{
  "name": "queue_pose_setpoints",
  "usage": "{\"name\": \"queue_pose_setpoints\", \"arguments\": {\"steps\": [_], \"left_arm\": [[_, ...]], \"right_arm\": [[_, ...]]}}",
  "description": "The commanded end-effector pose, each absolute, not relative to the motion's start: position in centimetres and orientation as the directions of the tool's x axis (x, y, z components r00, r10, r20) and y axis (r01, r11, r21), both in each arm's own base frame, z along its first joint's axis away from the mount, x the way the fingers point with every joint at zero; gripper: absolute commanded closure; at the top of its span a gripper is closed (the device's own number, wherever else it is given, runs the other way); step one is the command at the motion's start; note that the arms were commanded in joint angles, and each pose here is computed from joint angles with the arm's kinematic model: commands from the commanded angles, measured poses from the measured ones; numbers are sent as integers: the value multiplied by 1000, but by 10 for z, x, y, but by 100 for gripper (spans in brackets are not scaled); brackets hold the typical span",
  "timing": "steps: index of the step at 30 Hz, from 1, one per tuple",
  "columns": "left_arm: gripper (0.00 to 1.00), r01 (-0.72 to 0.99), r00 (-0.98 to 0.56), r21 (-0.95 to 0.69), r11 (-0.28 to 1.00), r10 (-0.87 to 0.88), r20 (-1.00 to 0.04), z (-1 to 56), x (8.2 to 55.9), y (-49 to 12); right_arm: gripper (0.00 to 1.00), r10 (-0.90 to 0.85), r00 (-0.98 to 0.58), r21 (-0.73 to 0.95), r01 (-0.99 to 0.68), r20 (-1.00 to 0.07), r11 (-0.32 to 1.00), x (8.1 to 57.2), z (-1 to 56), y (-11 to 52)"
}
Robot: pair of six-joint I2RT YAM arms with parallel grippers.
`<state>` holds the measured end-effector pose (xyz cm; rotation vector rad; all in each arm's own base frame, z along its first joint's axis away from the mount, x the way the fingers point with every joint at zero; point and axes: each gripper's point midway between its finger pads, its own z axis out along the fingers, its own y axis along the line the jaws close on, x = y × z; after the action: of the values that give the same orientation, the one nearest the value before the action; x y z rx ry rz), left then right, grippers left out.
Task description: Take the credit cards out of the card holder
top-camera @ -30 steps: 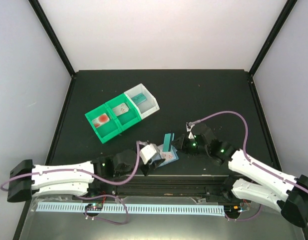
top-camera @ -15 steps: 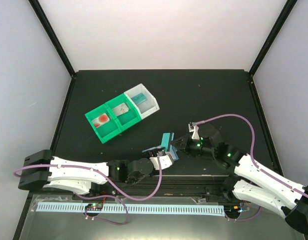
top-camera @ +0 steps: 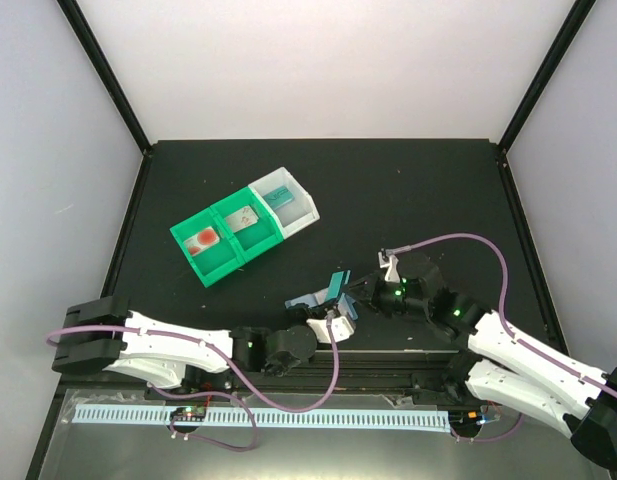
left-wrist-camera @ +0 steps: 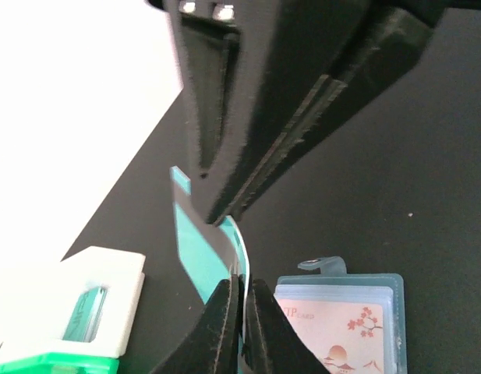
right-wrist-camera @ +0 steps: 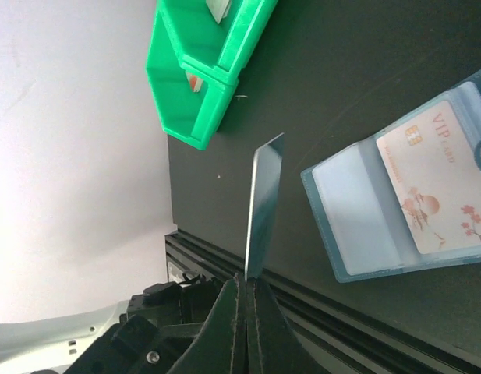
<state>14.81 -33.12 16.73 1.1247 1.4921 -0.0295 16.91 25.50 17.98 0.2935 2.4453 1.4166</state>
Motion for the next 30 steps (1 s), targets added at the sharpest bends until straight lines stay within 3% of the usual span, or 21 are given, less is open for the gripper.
{"name": "queue_pose_setpoints", "arguments": {"steps": [1,7,9,11,12,15,21,22,30], "left_arm": [[98,602,170,537,591,562,-809,187,151,-337],[99,639,119,475,605,533,-838,186,149,-334],[98,663,74,421,619,505,-860,183,150,-330],[99,693,15,363,623,491,-871,176,151,-326],[98,701,-10,338,628,483,-876,174,152,-324],[98,725,-84,248,642,440,-894,176,155,-319],[98,724,-328,-72,686,251,-911,183,171,-299],[98,719,-356,-115,685,221,-908,186,173,-296],[98,548,-551,-433,716,-80,-831,225,195,-249]], "right_arm": [[99,318,-935,887,10,-154,461,169,187,258],[95,343,-913,881,-35,-219,471,175,187,252],[82,344,-899,881,-85,-270,466,177,190,251],[56,339,-888,880,-135,-311,454,177,191,250],[48,338,-880,879,-159,-332,450,177,192,249],[31,317,-852,856,-252,-418,451,175,200,246],[11,239,-786,789,-444,-571,425,163,220,245],[3,233,-776,780,-463,-587,422,161,223,244],[0,247,-761,769,-463,-600,441,162,215,239]]}}
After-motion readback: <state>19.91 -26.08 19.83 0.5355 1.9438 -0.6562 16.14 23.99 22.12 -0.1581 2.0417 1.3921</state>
